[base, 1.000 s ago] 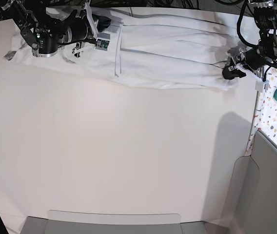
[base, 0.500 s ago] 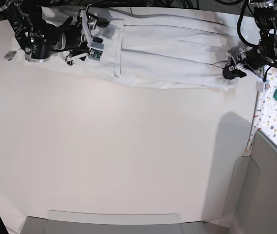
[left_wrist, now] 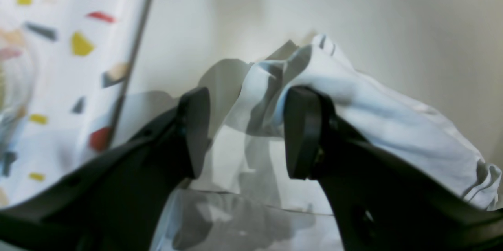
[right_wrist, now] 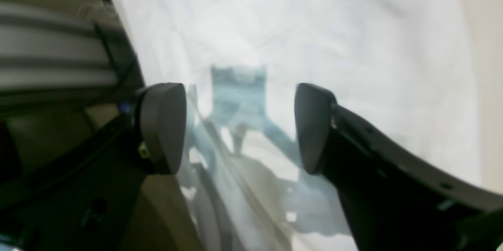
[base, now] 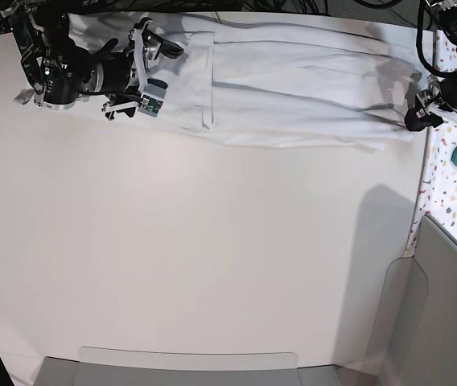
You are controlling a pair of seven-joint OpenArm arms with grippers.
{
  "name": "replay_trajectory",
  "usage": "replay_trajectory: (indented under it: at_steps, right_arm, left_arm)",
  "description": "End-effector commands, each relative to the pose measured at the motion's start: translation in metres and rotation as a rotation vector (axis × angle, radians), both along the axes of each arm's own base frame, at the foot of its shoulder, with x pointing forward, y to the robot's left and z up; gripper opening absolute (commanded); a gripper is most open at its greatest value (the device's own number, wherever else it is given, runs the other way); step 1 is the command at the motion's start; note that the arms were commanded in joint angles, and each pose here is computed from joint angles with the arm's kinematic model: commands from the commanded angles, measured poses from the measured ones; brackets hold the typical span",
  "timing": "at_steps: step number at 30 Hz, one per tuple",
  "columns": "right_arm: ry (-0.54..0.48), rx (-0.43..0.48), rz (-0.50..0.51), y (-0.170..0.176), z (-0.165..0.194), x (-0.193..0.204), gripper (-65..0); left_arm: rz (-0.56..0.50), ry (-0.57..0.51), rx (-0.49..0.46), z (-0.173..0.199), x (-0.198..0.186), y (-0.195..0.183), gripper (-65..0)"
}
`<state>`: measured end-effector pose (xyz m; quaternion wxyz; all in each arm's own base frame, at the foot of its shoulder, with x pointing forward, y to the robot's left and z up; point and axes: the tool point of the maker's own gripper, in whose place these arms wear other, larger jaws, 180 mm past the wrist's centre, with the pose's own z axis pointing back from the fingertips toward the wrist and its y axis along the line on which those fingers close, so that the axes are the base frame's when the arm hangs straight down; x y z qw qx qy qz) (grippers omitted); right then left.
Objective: Layout the t-shirt on the table in an organized manner, then fold the t-shirt properly
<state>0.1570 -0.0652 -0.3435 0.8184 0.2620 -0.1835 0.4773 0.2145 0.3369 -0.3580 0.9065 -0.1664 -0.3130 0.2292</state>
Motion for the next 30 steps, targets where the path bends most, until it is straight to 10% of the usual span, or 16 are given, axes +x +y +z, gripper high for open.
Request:
replay_trajectory:
  at_steps: [1, 30]
  right_arm:
    - [-0.036, 0.014, -0.006, -0.002, 0.009, 0.008, -22.4]
    - [-0.083, -0.081, -0.044, -0.016, -0.001, 0.019, -22.5]
  left_arm:
    - [-0.002, -0.036, 0.027, 0.013, 0.006, 0.008, -34.7]
    - [0.168, 0.100, -0.070, -0.050, -0.051, 0.038, -34.9]
